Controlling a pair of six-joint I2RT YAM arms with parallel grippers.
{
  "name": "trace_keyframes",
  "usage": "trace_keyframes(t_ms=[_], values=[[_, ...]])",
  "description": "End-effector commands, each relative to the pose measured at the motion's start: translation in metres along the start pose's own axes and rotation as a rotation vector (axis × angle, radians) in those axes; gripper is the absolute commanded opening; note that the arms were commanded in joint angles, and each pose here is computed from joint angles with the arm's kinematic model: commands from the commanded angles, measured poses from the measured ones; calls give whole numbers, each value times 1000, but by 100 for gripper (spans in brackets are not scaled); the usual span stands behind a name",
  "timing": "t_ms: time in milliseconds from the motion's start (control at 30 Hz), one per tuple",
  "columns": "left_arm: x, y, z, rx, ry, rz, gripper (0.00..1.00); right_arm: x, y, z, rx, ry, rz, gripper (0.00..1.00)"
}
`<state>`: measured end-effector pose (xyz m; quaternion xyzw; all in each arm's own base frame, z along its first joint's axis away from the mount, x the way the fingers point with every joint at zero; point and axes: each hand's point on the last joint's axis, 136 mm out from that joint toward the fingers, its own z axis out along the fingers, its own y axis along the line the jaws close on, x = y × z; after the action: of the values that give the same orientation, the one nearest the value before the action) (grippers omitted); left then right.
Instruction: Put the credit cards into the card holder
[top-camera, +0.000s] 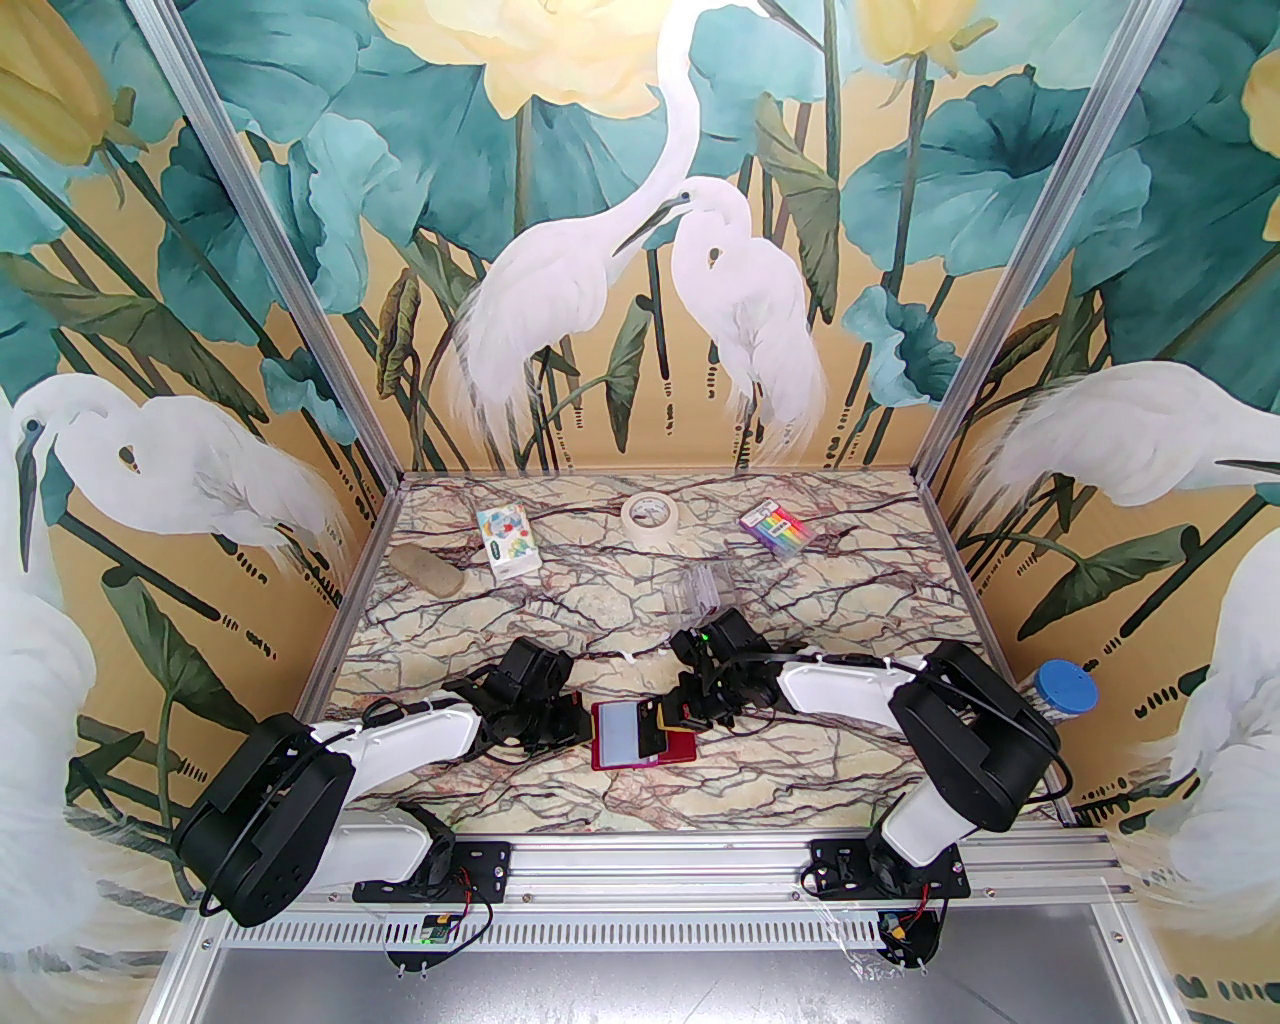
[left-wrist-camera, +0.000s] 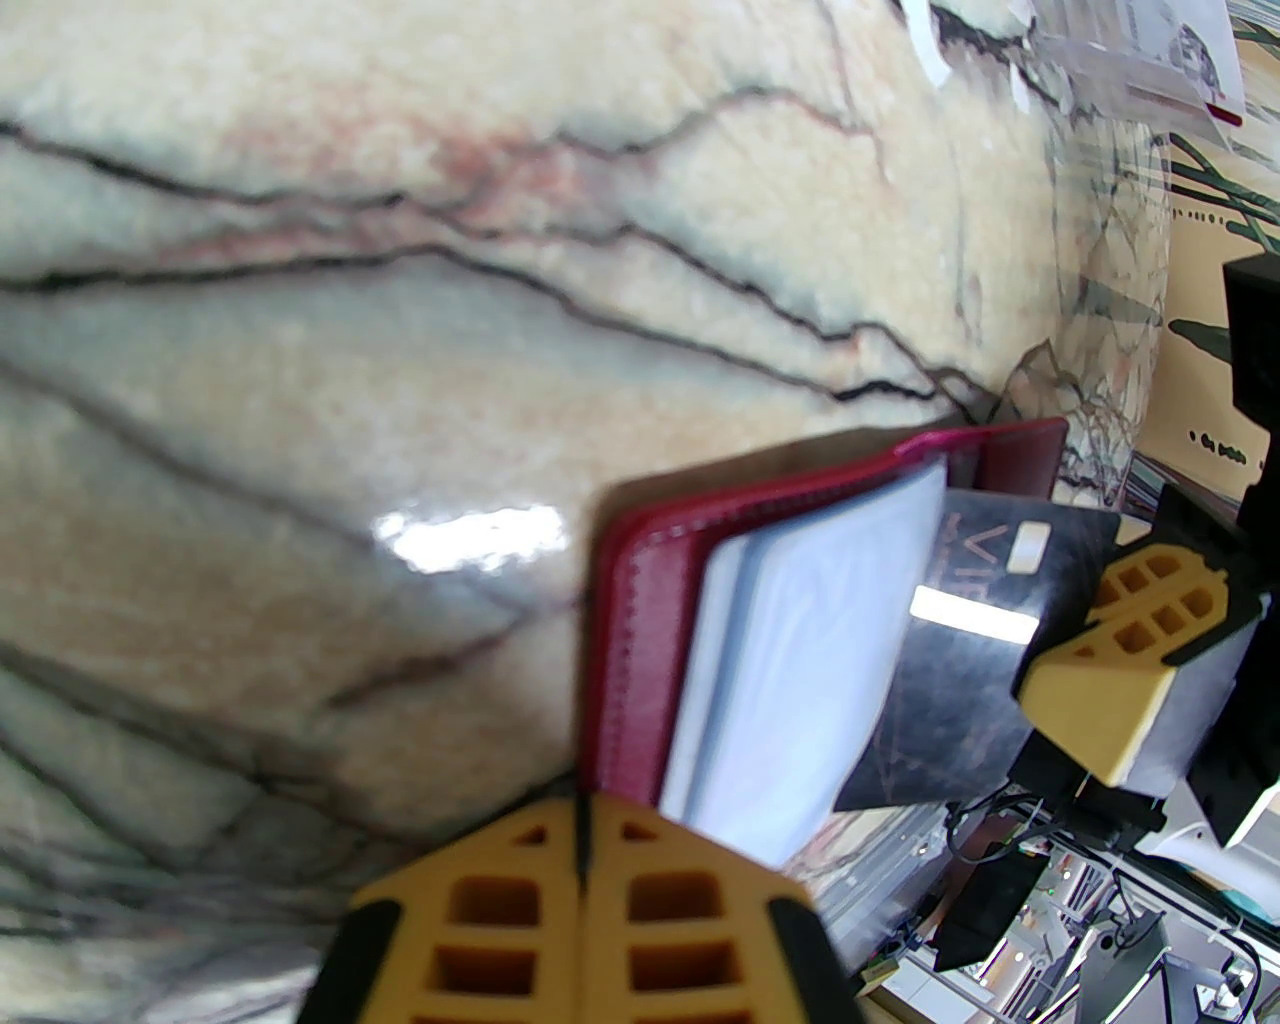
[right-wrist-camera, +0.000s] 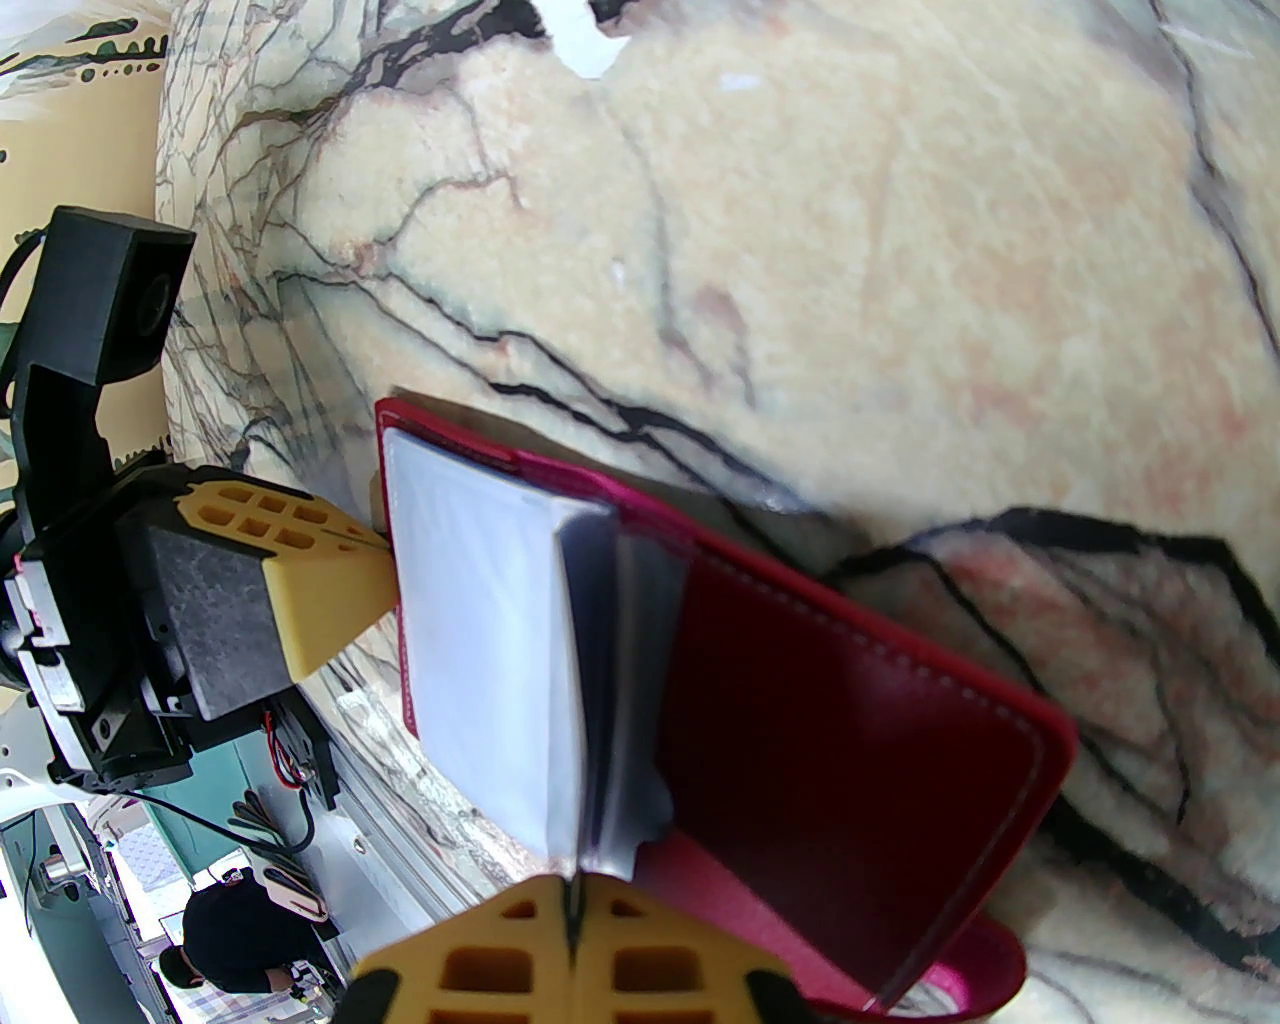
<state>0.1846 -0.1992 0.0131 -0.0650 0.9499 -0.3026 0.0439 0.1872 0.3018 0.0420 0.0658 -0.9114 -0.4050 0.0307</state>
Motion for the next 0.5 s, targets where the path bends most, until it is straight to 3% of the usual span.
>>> trace_keyframes(t_ms=[0,467], values=[[6,13,8,-60,26,4,2,9,-12,7,24,29,31,0],[4,12,8,-62,25,6,2,13,-12,6,23,41,32,0]])
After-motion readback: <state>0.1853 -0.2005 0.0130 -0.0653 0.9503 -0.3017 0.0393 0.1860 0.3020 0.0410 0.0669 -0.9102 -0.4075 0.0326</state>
